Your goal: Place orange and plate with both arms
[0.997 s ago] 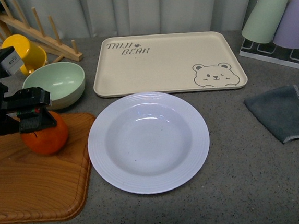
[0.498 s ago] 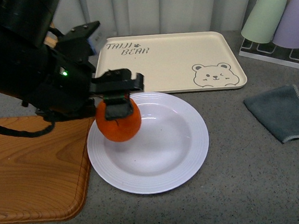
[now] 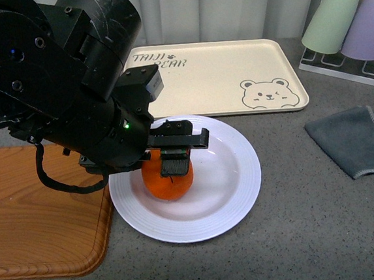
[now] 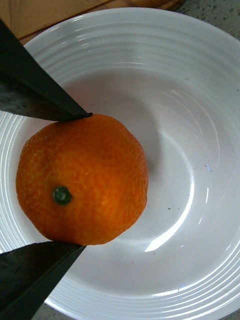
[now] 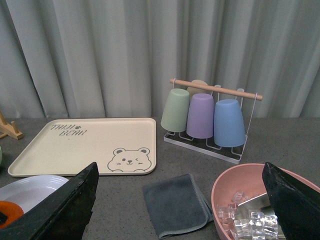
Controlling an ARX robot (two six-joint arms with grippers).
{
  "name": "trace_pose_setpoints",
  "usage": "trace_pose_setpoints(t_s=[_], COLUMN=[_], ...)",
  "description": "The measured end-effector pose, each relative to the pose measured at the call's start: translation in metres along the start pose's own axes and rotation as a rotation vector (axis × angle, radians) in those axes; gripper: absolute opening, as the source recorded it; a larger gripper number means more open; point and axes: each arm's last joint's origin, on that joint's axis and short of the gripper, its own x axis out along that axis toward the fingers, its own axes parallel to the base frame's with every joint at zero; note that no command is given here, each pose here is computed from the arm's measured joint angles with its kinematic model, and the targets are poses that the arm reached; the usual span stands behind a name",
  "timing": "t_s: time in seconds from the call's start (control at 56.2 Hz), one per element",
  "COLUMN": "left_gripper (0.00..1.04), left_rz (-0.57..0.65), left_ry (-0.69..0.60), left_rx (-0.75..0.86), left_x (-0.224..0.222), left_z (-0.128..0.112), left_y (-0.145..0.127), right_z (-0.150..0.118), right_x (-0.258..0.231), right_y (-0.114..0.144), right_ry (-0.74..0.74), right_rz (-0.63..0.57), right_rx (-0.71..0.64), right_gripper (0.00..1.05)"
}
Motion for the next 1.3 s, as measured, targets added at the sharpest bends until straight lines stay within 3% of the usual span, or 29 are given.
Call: trace_pose_setpoints(t_s=[0.231, 0.57, 0.819, 0.89, 1.032, 1.121, 1.299], left_gripper=[1.0, 0.98, 0.98, 0.84, 0.59, 0.44, 0.14], left_rz=[-0.007, 0.059, 0.159, 0.329, 0.371, 0.379, 0.39], left_ry=[-0.05, -0.251, -0.33, -0.629, -0.998, -1.078, -1.06], left_rx=[-0.008, -0.09, -0.235, -0.135, -0.021, 0.002, 0.018], left_x=[-0.016, -0.084, -0.141, -0.141, -0.165, -0.179, -0.182], left_z=[0.011, 0.02, -0.023, -0.047, -0.075, -0.081, -0.106], left_y=[0.002, 0.018, 0.043, 0.054, 0.061, 0.062, 0.067], right_z=[0.0, 0.0, 0.0, 0.0, 0.0, 0.0, 0.0], right_x=[0.0, 0.0, 0.0, 0.0, 0.0, 0.0, 0.0], right_y=[0.0, 0.0, 0.0, 0.0, 0.0, 0.0, 0.0], right_ry=[0.0, 0.0, 0.0, 0.0, 0.0, 0.0, 0.0], right_rz=[0.0, 0.0, 0.0, 0.0, 0.0, 0.0, 0.0], right_rx=[0.0, 0.0, 0.0, 0.0, 0.0, 0.0, 0.0], right_gripper=[0.96, 0.96, 0.96, 0.96, 0.96, 0.96, 0.96])
